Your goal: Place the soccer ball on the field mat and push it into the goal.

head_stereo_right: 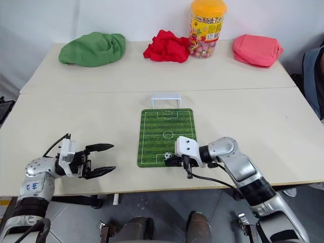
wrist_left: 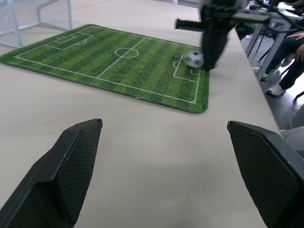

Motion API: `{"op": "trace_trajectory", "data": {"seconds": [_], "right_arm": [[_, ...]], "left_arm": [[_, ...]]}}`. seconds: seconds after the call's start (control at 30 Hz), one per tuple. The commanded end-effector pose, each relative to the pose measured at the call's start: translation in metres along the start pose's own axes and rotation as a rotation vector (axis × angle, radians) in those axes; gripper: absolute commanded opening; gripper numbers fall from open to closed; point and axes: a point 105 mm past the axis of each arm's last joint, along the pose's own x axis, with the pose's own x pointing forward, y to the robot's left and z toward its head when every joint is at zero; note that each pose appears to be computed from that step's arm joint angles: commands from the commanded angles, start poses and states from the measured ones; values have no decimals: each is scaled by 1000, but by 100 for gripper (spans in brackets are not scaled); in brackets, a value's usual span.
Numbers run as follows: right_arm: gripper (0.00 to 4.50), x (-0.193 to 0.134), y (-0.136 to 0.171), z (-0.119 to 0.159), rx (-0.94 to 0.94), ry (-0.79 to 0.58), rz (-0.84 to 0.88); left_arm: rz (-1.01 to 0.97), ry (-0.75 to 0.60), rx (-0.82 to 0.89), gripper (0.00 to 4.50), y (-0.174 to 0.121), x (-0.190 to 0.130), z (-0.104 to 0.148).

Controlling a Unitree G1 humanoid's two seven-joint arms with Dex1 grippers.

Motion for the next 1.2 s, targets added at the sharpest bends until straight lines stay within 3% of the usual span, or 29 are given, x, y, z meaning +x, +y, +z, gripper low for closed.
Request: {"op": "trace_trajectory", "data": {"seconds": [0.03, 0.17, 0.33, 0.6, 0.8, 0.9, 1.2], "right_arm": [[5, -16, -42, 11, -76, -4, -178], [5, -44, -86, 38, -109, -60, -400], [5, -67, -94, 50, -117, -97, -486], [5, -103, -75, 21, -72, -32, -464], [5, -151, -67, -13, 24, 13, -485], [58, -170, -61, -25, 70, -14, -482], [360, -202, -58, -33, 68, -87, -515]], "left_arm": [[13, -11, 37, 450, 2, -2, 7], [24, -14, 52, 450, 7, -1, 10], [26, -20, 54, 450, 12, 4, 10], [70, -51, 43, 450, 26, 7, 17], [264, -86, 48, 450, 53, -11, 30], [361, -128, 42, 450, 63, -20, 37], [451, -166, 51, 450, 70, -35, 51]]}}
